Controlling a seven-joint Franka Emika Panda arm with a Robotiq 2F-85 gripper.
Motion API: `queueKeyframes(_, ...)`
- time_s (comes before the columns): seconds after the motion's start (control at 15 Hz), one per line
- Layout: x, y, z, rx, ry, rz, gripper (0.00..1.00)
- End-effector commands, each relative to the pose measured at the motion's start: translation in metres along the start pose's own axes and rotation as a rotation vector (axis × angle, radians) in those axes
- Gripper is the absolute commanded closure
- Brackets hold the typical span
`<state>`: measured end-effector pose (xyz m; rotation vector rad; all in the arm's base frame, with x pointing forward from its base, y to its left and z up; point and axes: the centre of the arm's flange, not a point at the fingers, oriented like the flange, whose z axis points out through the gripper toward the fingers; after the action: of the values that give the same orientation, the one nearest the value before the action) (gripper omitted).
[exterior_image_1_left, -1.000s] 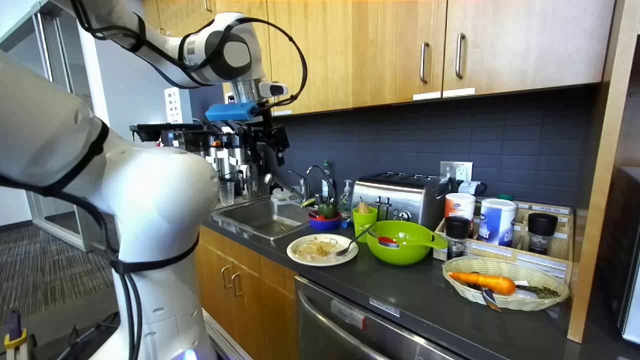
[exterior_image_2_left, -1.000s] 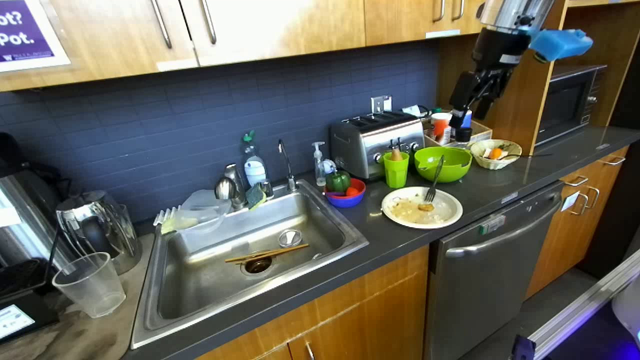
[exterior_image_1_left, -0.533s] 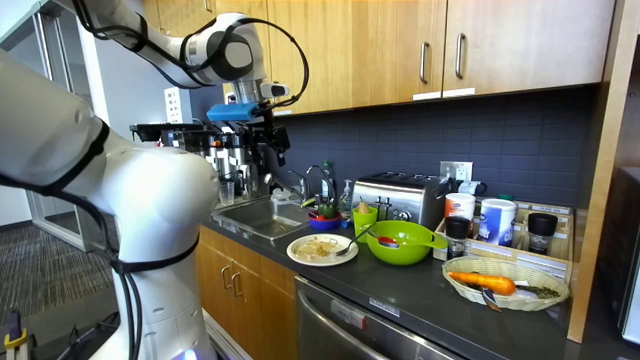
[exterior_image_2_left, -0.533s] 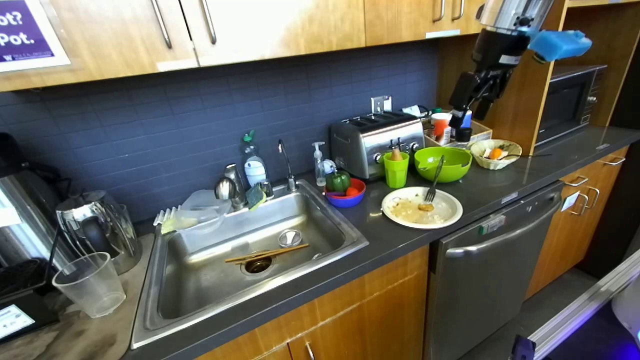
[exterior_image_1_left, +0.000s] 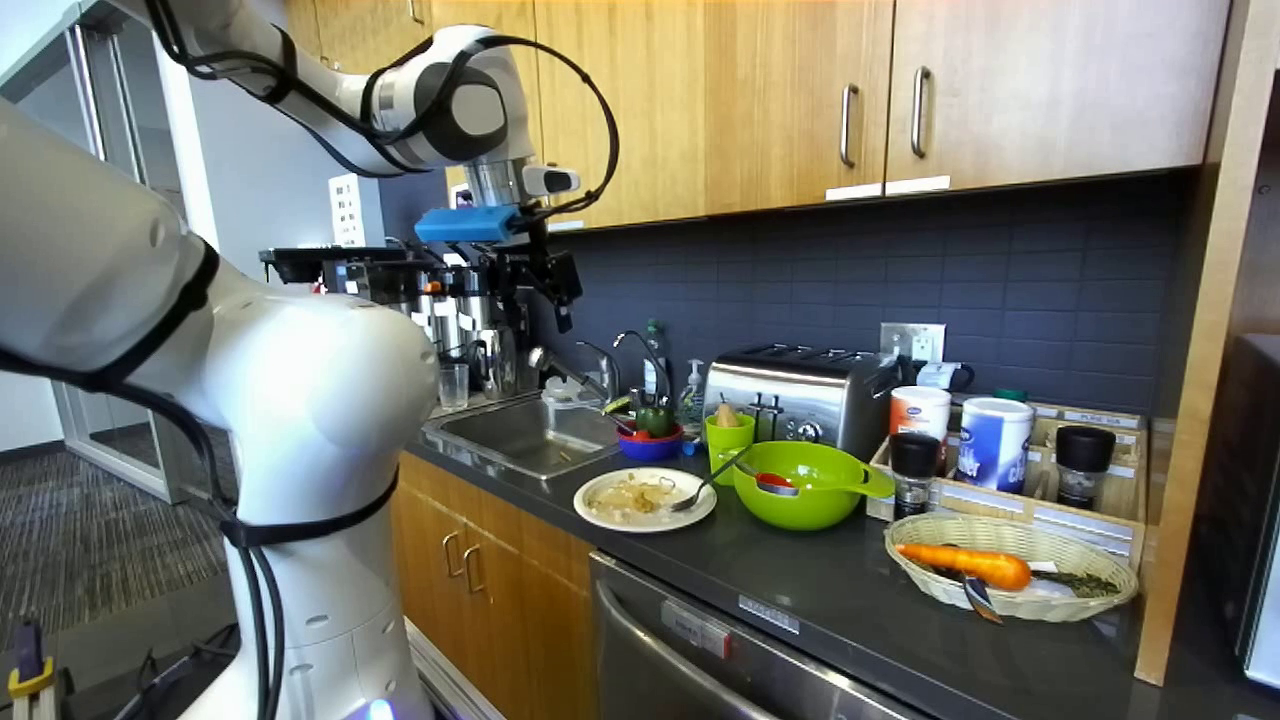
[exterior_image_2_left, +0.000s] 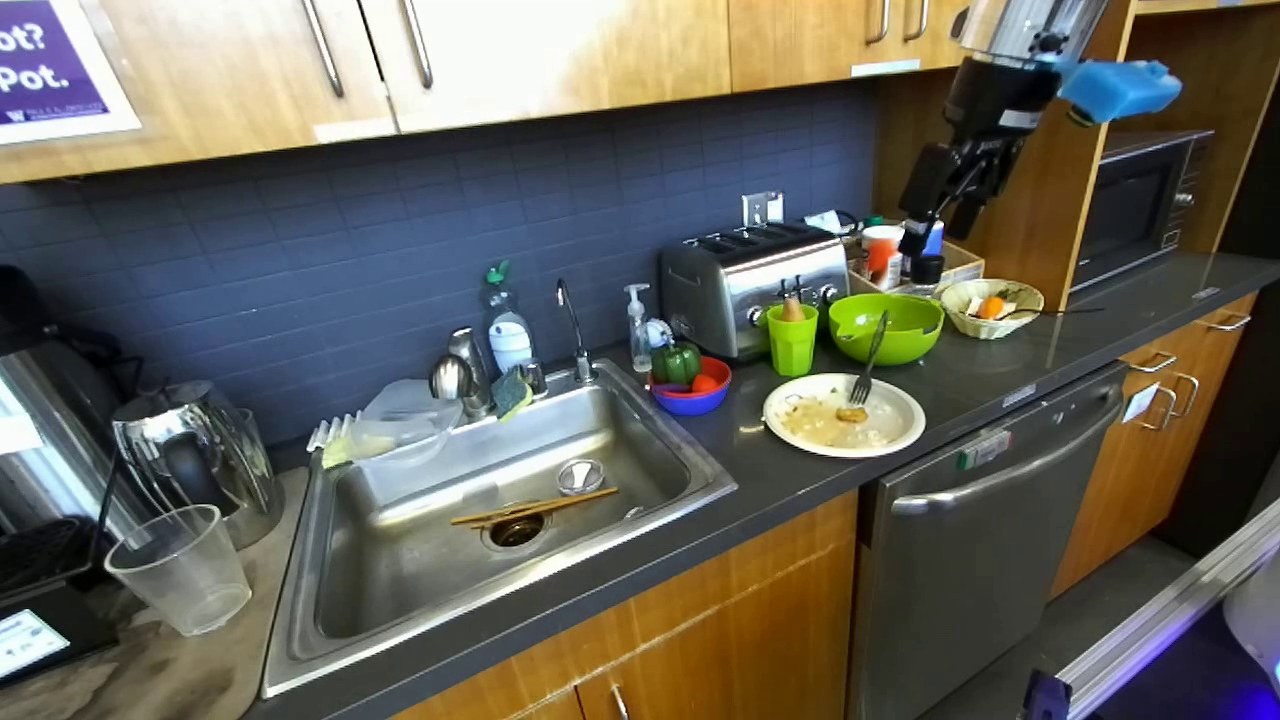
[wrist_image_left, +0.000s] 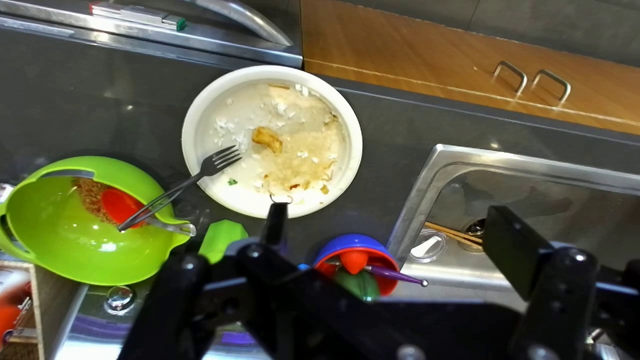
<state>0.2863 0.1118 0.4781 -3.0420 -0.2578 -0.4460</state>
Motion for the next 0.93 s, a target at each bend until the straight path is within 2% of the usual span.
queueKeyframes(0.0,0.001,0.002,0.004,0.019,0.002,-0.019,0.0)
queueKeyframes(0.4,0.002,0.002,0.0,0.002,0.015,-0.02,0.0)
queueKeyframes(0.87,0.011,0.025,0.002,-0.002,0.013,0.031,0.0)
